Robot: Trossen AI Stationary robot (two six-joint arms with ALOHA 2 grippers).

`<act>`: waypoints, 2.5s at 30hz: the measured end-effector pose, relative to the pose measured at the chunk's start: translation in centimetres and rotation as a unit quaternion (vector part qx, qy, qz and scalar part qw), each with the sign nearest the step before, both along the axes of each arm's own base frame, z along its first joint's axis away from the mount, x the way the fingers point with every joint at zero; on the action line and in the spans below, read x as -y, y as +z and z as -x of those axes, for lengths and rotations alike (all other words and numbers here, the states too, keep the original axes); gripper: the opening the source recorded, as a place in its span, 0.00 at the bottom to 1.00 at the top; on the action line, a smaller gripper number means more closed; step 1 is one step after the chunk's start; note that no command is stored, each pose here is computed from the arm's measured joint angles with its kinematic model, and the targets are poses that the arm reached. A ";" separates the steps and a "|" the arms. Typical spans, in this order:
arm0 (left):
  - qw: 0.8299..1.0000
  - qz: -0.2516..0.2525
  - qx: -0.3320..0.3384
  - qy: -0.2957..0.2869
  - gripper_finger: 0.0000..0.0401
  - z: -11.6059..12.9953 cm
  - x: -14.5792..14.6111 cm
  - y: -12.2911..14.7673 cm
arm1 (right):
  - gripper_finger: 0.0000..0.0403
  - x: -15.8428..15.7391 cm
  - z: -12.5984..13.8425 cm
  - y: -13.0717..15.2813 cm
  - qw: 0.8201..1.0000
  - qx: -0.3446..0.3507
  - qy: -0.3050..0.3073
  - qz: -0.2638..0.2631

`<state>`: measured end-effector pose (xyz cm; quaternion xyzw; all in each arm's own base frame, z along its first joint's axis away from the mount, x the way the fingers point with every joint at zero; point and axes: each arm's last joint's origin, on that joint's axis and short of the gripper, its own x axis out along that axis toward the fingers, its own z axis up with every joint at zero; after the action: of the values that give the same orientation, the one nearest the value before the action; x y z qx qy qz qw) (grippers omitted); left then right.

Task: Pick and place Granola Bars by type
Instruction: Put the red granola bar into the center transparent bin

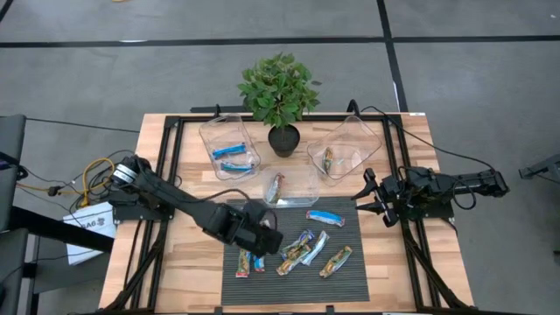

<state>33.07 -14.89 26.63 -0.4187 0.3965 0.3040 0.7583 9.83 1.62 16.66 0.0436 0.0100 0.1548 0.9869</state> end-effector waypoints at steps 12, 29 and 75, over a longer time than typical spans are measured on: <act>0.994 0.031 -0.100 -0.015 0.25 4.6 4.8 -0.8 | 0.34 0.0 0.0 0.0 1.000 0.000 0.000 0.000; 0.986 -0.023 -0.162 -0.029 0.44 2.9 6.2 -6.4 | 0.34 0.0 0.0 0.0 1.000 0.002 0.000 0.000; 0.968 0.011 -0.248 -0.042 0.25 0.2 4.6 -11.1 | 0.34 0.0 0.0 0.0 1.000 0.003 0.000 0.000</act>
<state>32.85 -19.45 15.56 -0.3218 0.5926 0.3614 0.6440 9.83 1.61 16.69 0.0434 0.0073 0.1548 0.9870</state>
